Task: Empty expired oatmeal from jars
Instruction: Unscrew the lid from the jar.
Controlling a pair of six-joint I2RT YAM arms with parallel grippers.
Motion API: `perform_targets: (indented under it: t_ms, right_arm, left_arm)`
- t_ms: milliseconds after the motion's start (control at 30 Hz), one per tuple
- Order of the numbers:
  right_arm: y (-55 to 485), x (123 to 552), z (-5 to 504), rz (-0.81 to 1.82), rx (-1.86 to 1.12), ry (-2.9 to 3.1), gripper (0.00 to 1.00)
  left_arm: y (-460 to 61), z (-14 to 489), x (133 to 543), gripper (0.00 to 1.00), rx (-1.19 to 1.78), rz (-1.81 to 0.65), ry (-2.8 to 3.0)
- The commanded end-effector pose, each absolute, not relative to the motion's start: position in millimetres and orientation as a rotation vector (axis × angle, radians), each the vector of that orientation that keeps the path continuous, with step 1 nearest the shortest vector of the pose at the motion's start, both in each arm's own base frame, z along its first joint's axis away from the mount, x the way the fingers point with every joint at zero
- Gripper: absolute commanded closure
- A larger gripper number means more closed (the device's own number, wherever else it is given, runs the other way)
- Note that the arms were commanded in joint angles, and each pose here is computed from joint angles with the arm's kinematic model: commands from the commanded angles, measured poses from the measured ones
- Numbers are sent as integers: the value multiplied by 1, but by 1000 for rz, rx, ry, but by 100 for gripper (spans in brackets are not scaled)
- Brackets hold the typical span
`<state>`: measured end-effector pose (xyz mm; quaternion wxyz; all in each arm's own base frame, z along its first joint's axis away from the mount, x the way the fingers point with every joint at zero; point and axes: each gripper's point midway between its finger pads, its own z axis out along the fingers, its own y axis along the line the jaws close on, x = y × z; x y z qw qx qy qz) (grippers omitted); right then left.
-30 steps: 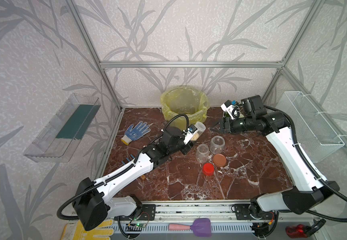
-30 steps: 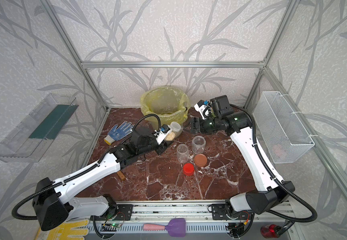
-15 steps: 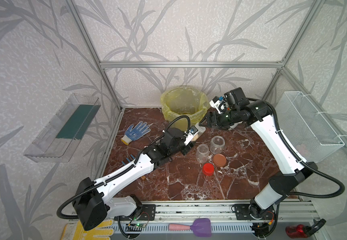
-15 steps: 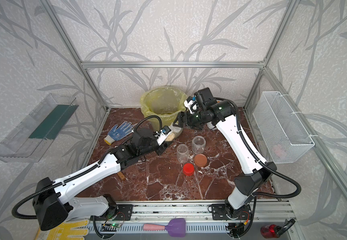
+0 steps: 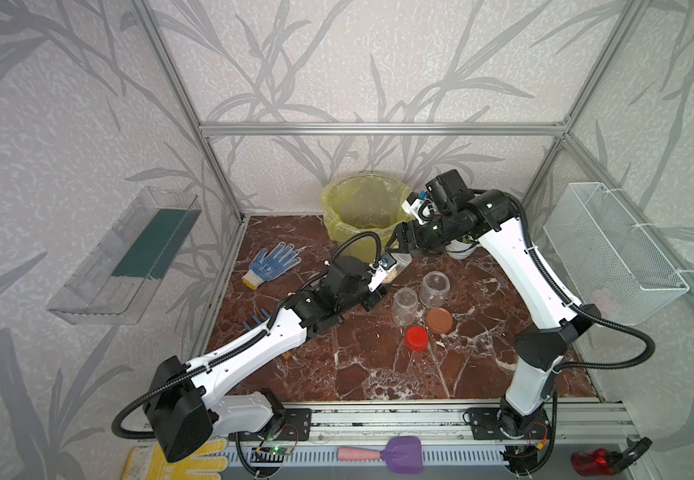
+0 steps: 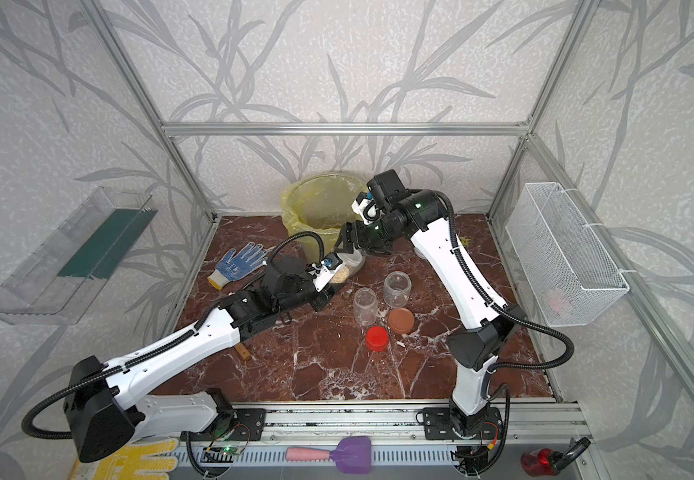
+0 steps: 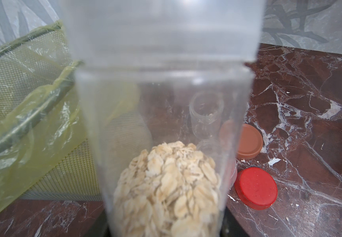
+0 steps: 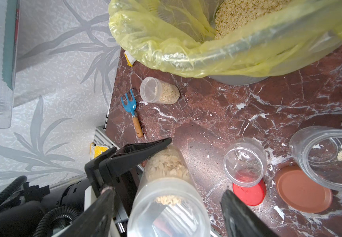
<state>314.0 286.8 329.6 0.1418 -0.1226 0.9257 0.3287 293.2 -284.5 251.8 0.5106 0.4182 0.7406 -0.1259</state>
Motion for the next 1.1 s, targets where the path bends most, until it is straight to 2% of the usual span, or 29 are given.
perform_targets:
  t_ms: [0, 233, 367, 667, 800, 967, 1067]
  right_arm:
    - [283, 305, 327, 918, -386, 2705, 23]
    - [284, 293, 322, 925, -428, 2746, 26]
    - [283, 286, 321, 934, -443, 2764, 33]
    - [284, 279, 323, 953, -520, 2753, 58]
    - [285, 271, 334, 979, -678, 2669, 63]
    - [295, 255, 350, 1015, -1008, 2415, 64]
    - [300, 249, 370, 1051, -1132, 2203, 69]
  left_arm:
    - [-283, 284, 292, 100, 976, -298, 1699]
    - [-282, 279, 294, 100, 975, -285, 1711]
    - [-282, 280, 295, 100, 968, -284, 1713]
    - [-286, 283, 291, 100, 963, -344, 1704]
    - [-289, 290, 281, 100, 936, -476, 1675]
    - [-296, 299, 261, 100, 945, -731, 1626]
    - [-302, 297, 252, 100, 977, -804, 1627]
